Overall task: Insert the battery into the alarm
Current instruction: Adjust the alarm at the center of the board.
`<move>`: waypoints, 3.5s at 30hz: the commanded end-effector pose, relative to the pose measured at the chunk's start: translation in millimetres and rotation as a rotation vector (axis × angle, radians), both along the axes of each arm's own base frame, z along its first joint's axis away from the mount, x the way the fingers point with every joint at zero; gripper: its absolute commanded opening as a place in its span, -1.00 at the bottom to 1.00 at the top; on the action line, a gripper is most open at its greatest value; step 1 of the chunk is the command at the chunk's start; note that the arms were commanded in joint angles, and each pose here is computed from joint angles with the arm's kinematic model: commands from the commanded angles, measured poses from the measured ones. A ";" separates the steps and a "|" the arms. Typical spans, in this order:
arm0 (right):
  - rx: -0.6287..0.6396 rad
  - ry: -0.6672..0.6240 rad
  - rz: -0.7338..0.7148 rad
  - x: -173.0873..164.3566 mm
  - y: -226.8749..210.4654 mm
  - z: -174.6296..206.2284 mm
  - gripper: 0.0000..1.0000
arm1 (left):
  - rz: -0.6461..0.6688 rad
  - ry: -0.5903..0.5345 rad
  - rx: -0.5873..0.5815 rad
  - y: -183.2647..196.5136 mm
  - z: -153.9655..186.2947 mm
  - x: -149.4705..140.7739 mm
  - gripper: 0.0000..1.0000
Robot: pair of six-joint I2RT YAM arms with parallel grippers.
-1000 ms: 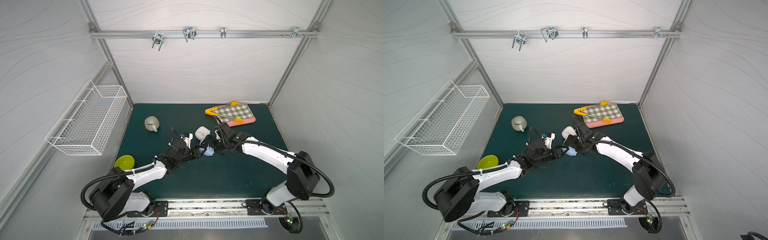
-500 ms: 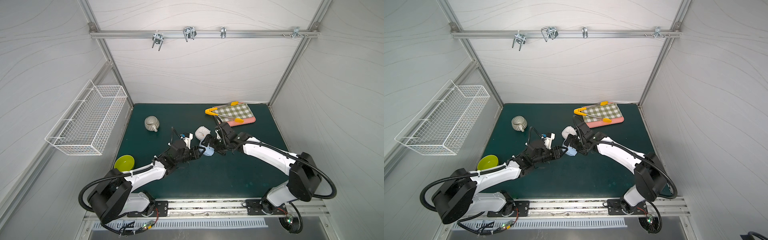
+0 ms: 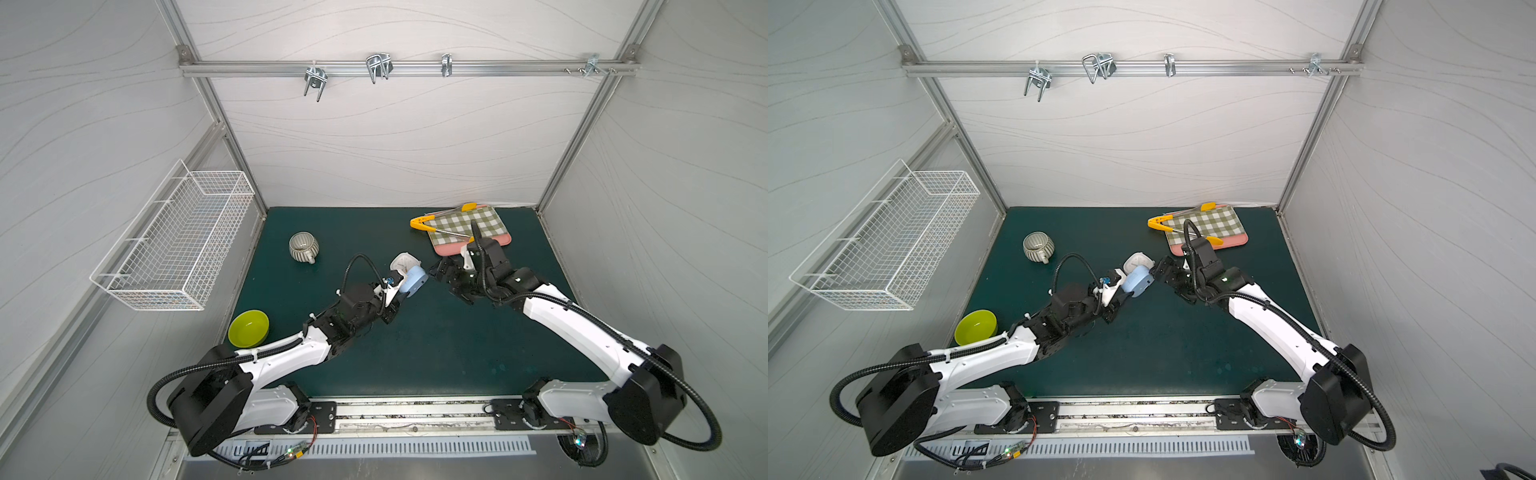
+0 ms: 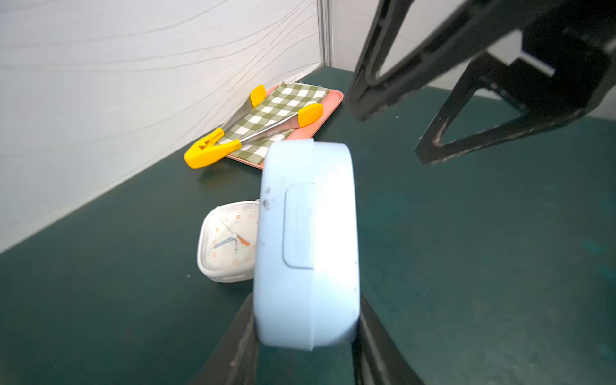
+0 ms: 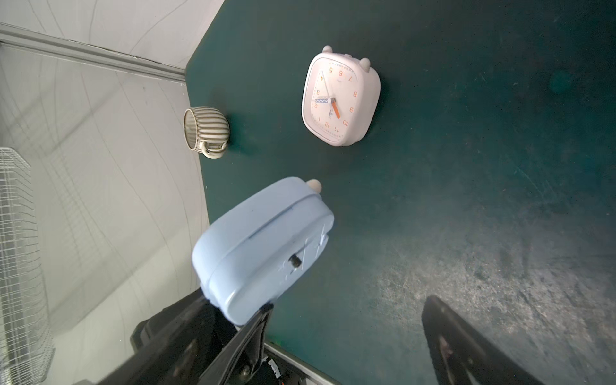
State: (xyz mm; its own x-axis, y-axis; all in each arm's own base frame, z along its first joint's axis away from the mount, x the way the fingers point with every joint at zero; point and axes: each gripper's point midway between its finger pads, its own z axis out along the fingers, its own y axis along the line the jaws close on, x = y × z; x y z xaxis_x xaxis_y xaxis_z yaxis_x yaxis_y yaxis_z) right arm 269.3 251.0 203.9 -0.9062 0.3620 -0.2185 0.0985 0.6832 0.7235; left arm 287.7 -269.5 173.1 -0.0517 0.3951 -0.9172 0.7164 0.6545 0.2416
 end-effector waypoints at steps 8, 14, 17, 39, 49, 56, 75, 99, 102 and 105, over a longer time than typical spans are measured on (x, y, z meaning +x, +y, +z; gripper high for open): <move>0.323 0.201 -0.005 -11.7 7.0 21.3 0.92 | -0.022 -0.544 0.333 -29.0 62.7 5.1 -0.31; 0.446 0.320 0.016 -12.8 23.3 18.9 0.82 | -0.028 -0.631 0.389 -35.6 69.5 -8.2 -0.31; 0.457 0.330 0.009 -12.4 23.7 18.3 0.66 | -0.016 -0.660 0.402 -35.4 71.8 -9.8 -0.31; 0.464 0.327 0.002 -8.7 19.2 16.7 -0.30 | -0.011 -0.623 0.425 -38.5 60.6 -6.5 -0.12; 0.285 0.204 -0.075 13.5 -6.9 -6.6 -0.29 | 0.010 -0.446 0.297 -26.4 42.8 -23.5 0.99; 0.077 0.103 -0.038 38.0 -22.8 -52.0 -0.23 | 0.062 -0.093 -0.136 -0.8 34.0 -56.6 0.99; 0.047 0.290 -0.056 37.6 -19.8 -130.6 0.18 | 0.130 0.085 -0.274 28.7 20.1 -66.2 0.99; -0.372 -0.055 -0.163 45.0 -104.9 -118.1 0.99 | 0.698 0.272 -0.338 149.5 -16.1 37.6 0.99; -0.591 -0.283 -0.182 68.1 -137.5 -87.5 0.99 | 0.826 0.211 -0.271 188.9 -13.1 52.3 0.99; -0.757 -0.469 -0.194 84.9 -158.2 -63.6 0.99 | 0.915 0.158 -0.239 224.8 -12.8 59.0 0.99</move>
